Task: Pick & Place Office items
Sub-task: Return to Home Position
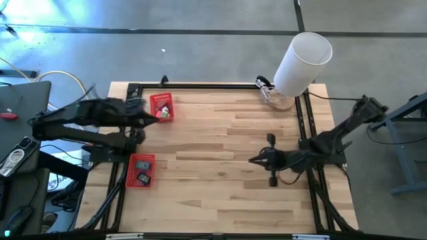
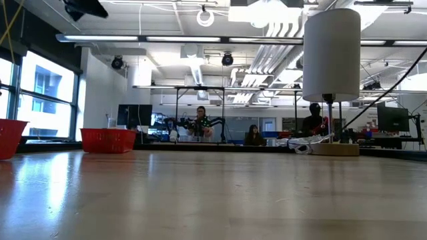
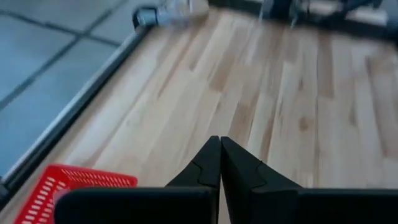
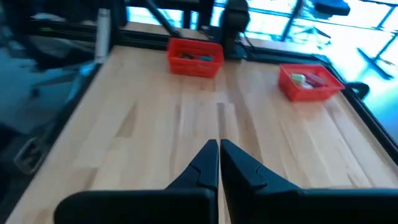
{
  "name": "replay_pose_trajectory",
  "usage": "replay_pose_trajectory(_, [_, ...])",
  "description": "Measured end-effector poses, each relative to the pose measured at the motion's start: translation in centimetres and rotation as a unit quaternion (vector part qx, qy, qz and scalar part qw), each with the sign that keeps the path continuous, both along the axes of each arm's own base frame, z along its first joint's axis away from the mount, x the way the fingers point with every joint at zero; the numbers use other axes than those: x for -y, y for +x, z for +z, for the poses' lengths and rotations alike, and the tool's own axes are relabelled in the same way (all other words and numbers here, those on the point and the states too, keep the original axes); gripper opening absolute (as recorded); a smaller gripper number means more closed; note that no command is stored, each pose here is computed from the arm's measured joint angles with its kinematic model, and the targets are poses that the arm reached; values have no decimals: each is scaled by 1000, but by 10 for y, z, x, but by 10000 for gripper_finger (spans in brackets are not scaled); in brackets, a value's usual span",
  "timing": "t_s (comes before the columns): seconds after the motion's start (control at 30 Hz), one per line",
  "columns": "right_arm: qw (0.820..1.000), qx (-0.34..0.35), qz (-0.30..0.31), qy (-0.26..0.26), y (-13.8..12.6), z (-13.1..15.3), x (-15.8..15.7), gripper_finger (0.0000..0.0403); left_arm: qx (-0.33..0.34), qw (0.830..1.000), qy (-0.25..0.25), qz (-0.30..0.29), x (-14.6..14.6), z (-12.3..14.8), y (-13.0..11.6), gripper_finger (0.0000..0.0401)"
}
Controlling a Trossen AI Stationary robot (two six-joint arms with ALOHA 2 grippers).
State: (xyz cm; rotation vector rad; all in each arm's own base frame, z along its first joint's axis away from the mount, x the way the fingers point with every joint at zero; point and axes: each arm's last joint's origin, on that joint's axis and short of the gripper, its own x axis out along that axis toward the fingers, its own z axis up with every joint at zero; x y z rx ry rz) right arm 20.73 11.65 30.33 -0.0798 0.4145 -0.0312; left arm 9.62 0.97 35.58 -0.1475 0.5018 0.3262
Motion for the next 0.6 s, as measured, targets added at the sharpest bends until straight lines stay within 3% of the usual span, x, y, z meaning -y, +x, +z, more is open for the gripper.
replay_pose_trajectory(0.13, [999, 8, 34, -5, -23, 17, 14, 4, 64, 998, 6, 22, 0, 2, -32, 1])
replay_pose_trajectory(0.3, [999, 40, 33, 13, -59, 22, 37, 3, 142, 989, -7, 38, 0, -12, -63, 1])
replay_pose_trajectory(0.47, [995, 80, 16, 62, -94, -11, 62, 3, 181, 979, -67, 60, 0, -41, -76, 1])
replay_pose_trajectory(0.6, [980, 157, 14, 125, -118, -46, 77, 3, 192, 977, -74, 53, 1, -61, -79, 1])
